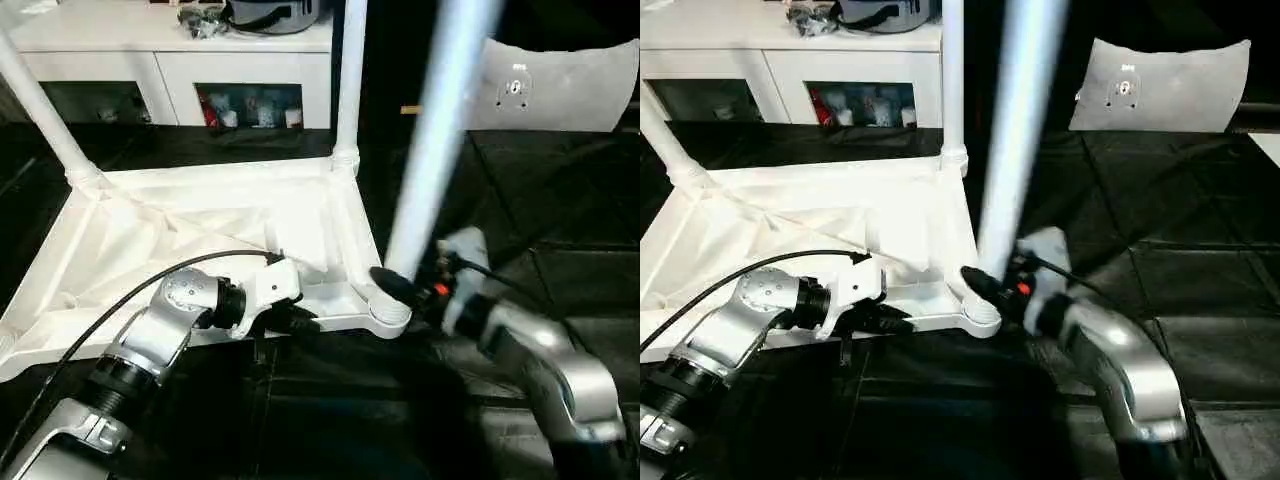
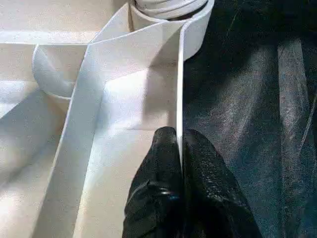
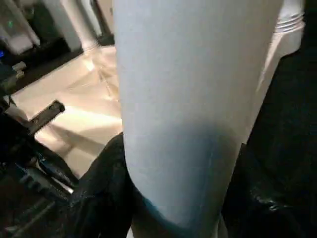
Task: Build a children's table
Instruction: Insert table leg to table base
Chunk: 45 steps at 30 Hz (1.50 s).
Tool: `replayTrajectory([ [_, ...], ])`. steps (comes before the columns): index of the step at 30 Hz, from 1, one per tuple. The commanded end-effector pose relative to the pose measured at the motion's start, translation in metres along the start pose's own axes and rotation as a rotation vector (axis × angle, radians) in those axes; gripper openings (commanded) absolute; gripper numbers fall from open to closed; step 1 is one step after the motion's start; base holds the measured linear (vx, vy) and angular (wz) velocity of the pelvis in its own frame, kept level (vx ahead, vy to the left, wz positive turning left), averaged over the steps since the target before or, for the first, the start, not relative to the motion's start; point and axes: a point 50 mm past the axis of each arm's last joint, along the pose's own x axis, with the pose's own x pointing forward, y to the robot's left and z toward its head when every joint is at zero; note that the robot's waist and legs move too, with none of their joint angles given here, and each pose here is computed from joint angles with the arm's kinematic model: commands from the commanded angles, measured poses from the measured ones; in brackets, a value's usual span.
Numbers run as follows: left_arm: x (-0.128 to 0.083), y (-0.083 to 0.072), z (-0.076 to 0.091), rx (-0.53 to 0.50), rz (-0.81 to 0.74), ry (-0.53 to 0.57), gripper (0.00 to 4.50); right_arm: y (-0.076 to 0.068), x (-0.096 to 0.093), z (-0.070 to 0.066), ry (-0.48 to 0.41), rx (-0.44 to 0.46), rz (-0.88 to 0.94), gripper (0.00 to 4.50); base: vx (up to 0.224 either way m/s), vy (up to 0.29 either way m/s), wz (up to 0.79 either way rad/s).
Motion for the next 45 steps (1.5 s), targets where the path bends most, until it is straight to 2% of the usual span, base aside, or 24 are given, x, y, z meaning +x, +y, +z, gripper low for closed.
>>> replayTrajectory([
  [1, -0.007, 0.005, -0.006, -0.043, 0.048, 0.004, 0.00, -0.005, -0.008, -0.027, 0.084, 0.038, -0.044, 1.93, 0.000, 0.000, 0.00],
  [5, -0.008, 0.009, -0.004, -0.055, 0.070, -0.016, 0.00, 0.001, -0.013, -0.035, 0.054, 0.014, -0.051, 1.93, 0.000, 0.000, 0.00],
  [8, -0.008, 0.011, -0.003, -0.053, 0.074, -0.017, 0.00, 0.004, -0.018, -0.038, 0.052, -0.083, -0.044, 1.92, 0.000, 0.000, 0.00],
  [12, -0.008, 0.011, -0.002, -0.050, 0.065, -0.026, 0.00, 0.006, -0.020, -0.044, 0.125, -0.212, 0.003, 1.91, 0.000, 0.000, 0.00],
  [17, -0.008, 0.011, -0.001, -0.031, 0.044, -0.030, 0.00, 0.008, -0.017, -0.050, 0.225, -0.283, 0.079, 1.91, 0.000, 0.000, 0.00],
  [22, -0.006, 0.014, 0.005, -0.006, 0.036, -0.035, 0.00, 0.010, -0.013, -0.054, 0.311, -0.257, 0.163, 1.91, 0.000, 0.000, 0.00],
  [27, 0.003, 0.020, 0.015, -0.050, 0.053, -0.071, 0.00, 0.010, -0.010, -0.057, 0.364, -0.225, 0.186, 1.91, 0.000, 0.000, 0.00],
  [29, 0.006, 0.020, 0.016, -0.051, 0.043, -0.068, 0.56, 0.010, -0.010, -0.057, 0.363, -0.214, 0.181, 1.91, 0.000, 0.000, 0.00],
  [33, 0.011, 0.020, 0.017, -0.054, 0.040, -0.060, 0.70, 0.012, -0.011, -0.056, 0.356, -0.202, 0.175, 1.91, 0.000, 0.000, 0.00],
  [34, 0.014, 0.020, 0.015, -0.051, 0.040, -0.042, 0.98, 0.013, -0.012, -0.057, 0.355, -0.198, 0.173, 1.91, 0.000, 0.000, 0.00],
  [38, 0.016, 0.019, 0.014, -0.039, 0.036, -0.026, 1.10, 0.015, -0.013, -0.057, 0.348, -0.186, 0.167, 1.91, 0.000, 0.000, 0.00],
  [41, 0.017, 0.020, 0.013, -0.036, 0.047, -0.020, 1.49, 0.017, -0.013, -0.058, 0.348, -0.183, 0.166, 1.91, 0.000, 0.000, 0.00],
  [44, 0.017, 0.019, 0.010, -0.033, 0.046, -0.003, 1.57, 0.018, -0.013, -0.057, 0.346, -0.177, 0.163, 1.91, 0.000, 0.000, 0.00],
  [45, 0.016, 0.016, 0.009, -0.043, 0.015, -0.003, 1.39, 0.018, -0.013, -0.057, 0.345, -0.177, 0.160, 1.91, 0.000, 0.000, 0.00],
])
